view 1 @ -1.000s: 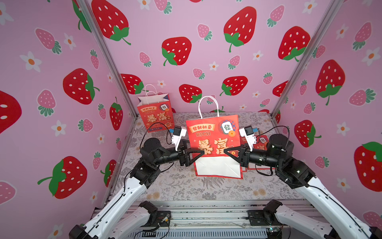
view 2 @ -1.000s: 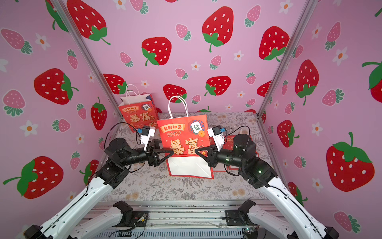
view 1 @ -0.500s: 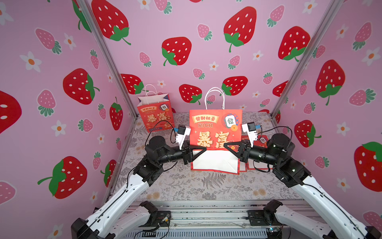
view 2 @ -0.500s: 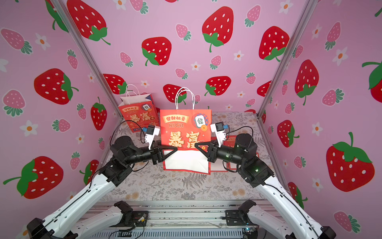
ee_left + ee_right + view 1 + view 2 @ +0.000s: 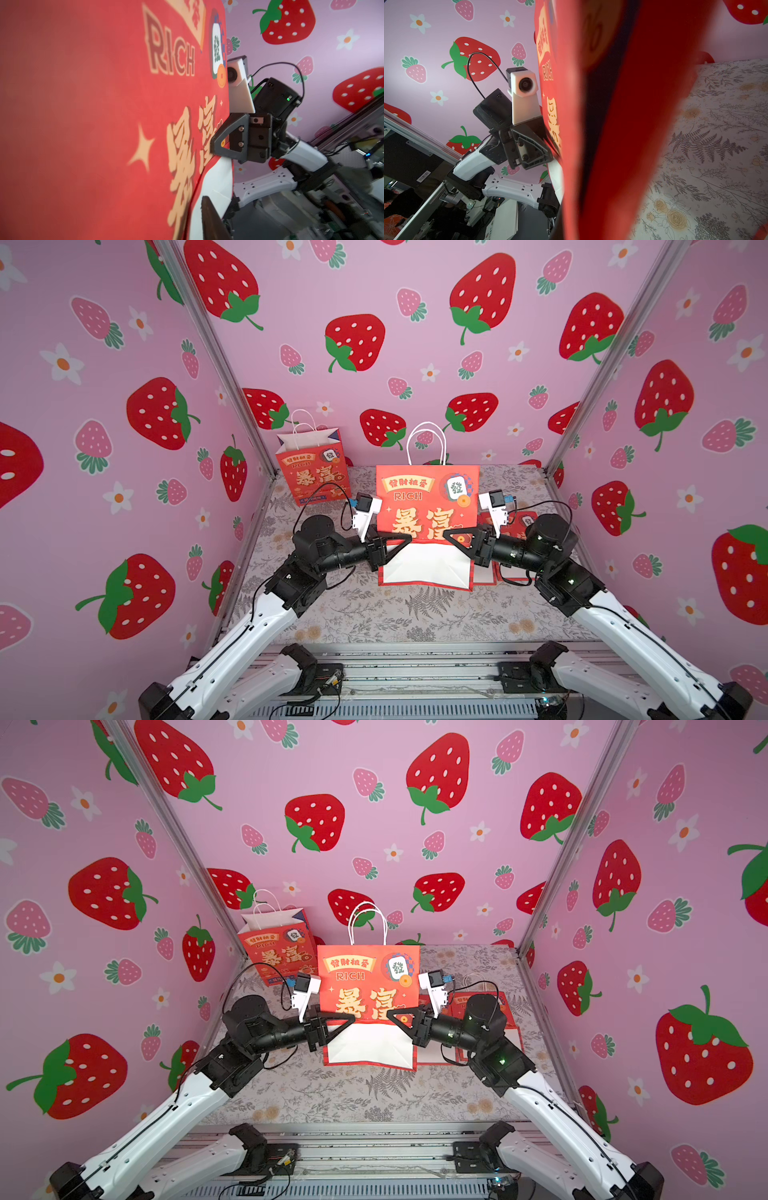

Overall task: Put away the paper bag
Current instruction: Press the paper bag.

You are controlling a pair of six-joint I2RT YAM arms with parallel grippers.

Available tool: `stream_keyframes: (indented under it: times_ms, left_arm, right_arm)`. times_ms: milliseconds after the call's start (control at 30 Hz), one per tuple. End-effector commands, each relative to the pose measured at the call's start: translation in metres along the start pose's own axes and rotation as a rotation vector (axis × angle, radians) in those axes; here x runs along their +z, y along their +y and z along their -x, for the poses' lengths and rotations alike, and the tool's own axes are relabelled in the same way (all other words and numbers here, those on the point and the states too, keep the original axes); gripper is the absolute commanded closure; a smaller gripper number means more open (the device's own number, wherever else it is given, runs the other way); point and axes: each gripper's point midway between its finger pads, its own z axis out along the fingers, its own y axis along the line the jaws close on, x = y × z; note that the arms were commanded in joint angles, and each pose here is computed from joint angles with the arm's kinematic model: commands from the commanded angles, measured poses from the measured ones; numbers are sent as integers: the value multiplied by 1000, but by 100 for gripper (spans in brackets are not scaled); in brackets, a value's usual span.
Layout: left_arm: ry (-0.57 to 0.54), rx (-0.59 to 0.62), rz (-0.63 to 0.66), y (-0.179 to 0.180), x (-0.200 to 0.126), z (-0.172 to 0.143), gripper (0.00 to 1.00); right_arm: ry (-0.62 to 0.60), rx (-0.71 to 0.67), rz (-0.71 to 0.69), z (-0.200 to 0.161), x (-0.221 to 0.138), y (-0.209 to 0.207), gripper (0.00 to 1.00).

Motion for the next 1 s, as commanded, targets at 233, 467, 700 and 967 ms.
stream_keyframes:
  times_ms: [233,467,700,967]
  left_arm:
    - [10,11,38,-9,-1,0,88]
    - [35,5,190,11,-11,-4,100]
    - [157,-7,342,26,-33,-24,100]
    - [379,-50,580,56,-64,-58,100]
  right_arm:
    - [-21,13,50,1,8,-2,98]
    - [0,-18,-15,-7,4,-13,84]
    - [-16,-124,-328,-27,-16,-77,14]
    - [-30,-187,-533,-53,-29,-139,1]
